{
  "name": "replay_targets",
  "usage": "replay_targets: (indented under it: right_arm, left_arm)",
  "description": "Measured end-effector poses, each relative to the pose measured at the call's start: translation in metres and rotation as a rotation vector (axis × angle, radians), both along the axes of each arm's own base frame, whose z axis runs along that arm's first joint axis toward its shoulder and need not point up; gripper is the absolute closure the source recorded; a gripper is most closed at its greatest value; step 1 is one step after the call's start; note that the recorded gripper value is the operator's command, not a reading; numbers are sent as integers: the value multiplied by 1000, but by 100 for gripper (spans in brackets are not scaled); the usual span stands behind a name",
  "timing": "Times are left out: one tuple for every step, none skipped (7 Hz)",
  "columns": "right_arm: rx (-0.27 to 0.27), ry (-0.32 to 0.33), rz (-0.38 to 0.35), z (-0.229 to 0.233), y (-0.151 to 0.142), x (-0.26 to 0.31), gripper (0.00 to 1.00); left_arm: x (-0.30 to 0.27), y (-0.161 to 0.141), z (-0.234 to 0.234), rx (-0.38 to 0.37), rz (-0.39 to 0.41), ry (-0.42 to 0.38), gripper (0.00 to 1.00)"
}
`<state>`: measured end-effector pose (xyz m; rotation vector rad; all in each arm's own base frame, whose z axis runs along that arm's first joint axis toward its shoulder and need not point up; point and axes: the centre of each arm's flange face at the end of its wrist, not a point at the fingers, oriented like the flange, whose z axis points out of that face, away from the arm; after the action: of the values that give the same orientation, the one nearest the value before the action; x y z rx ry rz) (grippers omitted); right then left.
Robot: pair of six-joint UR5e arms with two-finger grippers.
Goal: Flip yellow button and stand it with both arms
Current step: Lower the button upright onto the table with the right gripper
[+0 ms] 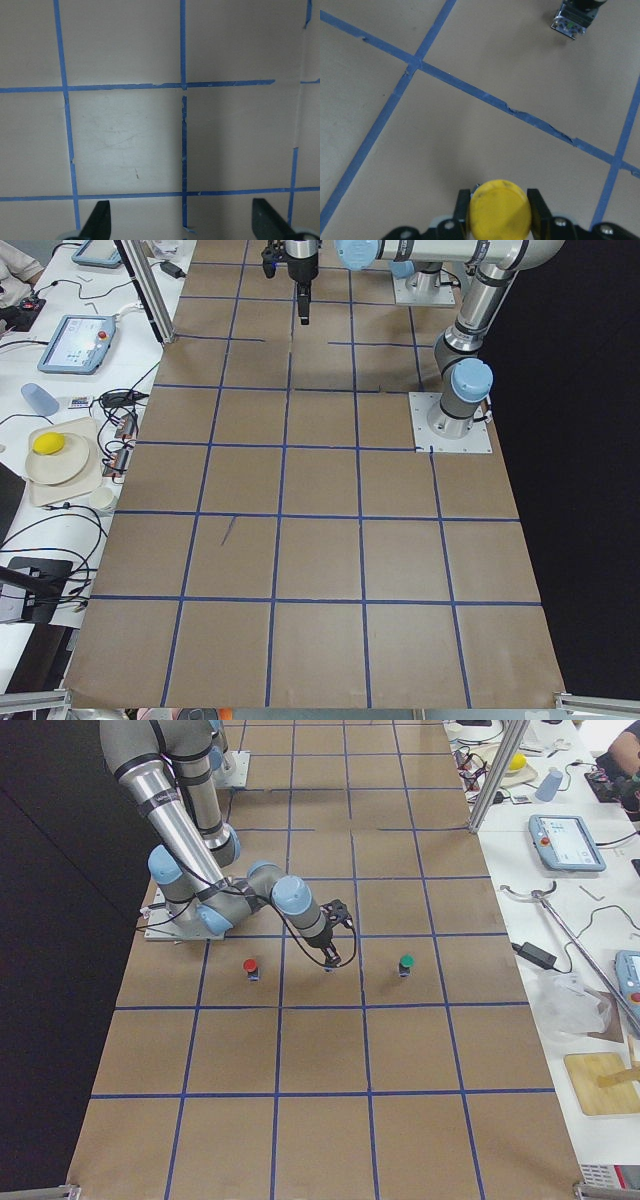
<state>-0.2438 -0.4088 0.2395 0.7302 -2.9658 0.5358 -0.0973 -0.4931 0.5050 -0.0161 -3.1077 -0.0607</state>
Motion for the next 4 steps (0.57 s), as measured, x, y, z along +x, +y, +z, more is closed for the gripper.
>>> replay_targets:
  right_arm:
    - [1, -6, 3, -2, 2, -1, 72]
    - [2, -11, 5, -3, 3, -2, 72]
    - [3, -12, 7, -4, 4, -2, 66]
    - [6, -16, 9, -7, 4, -2, 56]
  left_arm:
    - [0, -1, 3, 4, 0, 0, 0]
    - [1, -3, 8, 19, 1, -1, 0]
    - [1, -8, 13, 39, 2, 1, 0]
    - [1, -14, 17, 50, 3, 5, 0]
